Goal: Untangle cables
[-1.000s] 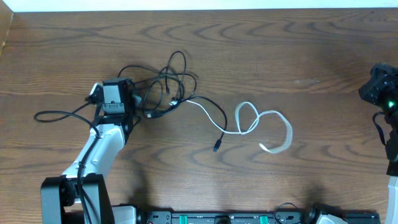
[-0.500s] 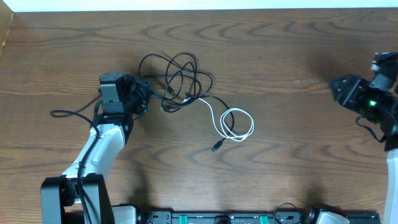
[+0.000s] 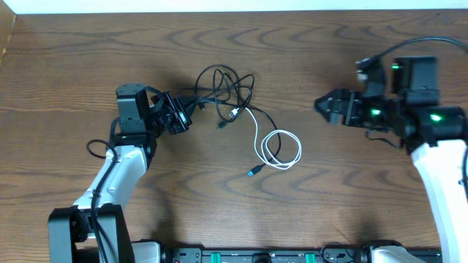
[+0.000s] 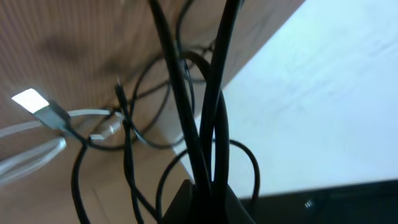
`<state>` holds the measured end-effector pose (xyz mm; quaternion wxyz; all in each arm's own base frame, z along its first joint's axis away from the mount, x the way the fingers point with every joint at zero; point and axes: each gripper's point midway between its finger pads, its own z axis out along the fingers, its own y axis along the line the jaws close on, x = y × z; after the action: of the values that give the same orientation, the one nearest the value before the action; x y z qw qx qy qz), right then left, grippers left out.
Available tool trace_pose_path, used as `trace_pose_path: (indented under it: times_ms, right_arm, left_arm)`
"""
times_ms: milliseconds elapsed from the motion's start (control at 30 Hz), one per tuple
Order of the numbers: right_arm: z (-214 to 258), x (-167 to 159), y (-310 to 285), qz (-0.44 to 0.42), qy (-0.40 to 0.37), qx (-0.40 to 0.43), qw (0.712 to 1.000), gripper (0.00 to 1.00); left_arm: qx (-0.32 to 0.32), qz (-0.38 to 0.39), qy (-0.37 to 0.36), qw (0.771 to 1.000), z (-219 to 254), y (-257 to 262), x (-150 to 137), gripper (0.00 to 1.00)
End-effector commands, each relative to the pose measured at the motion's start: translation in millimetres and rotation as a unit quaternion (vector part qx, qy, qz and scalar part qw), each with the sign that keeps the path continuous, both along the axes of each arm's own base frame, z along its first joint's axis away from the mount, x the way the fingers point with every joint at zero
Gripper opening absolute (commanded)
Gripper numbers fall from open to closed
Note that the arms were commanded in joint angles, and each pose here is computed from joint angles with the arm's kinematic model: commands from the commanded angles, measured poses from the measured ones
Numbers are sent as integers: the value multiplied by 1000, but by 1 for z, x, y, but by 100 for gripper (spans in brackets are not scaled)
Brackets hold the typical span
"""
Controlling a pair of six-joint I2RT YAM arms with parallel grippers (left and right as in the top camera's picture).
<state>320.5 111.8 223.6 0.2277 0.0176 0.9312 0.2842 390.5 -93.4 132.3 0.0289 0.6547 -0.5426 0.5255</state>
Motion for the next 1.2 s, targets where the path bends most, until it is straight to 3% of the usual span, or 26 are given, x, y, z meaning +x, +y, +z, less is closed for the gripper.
trace_pose_path:
  times_ms: [0, 100, 200, 267, 367, 433, 667, 933, 1167]
  right_arm:
    - [-20, 1, 11, 6, 32, -10, 999, 82]
    - [-38, -2, 33, 73, 38, -28, 996, 75]
    - [-61, -5, 55, 145, 38, -54, 987, 75]
    - [-77, -7, 68, 167, 53, -58, 983, 74]
    - [-102, -8, 92, 199, 69, -66, 975, 66]
    - [-119, -7, 104, 212, 68, -90, 971, 68]
    - [-166, -13, 116, 197, 90, -199, 956, 85]
    - [-200, -21, 146, 212, 83, -234, 945, 86]
    - [-235, -30, 147, 159, 115, -277, 941, 85]
  left_arm:
    - [-45, -19, -8, 999, 21, -10, -2, 8]
    - [-43, -16, -18, 999, 24, -9, 0, 8]
    - [-43, -15, -18, 999, 24, -8, 1, 8]
    - [-43, -16, -18, 999, 24, -8, 1, 8]
    - [-43, -16, -18, 999, 24, -8, 0, 8]
    - [-42, -16, -18, 999, 24, -8, 0, 8]
    - [-42, -16, -18, 999, 24, -8, 0, 8]
    - [-40, -18, -20, 999, 24, -8, 0, 8]
    - [-33, -26, -27, 999, 24, -9, -1, 8]
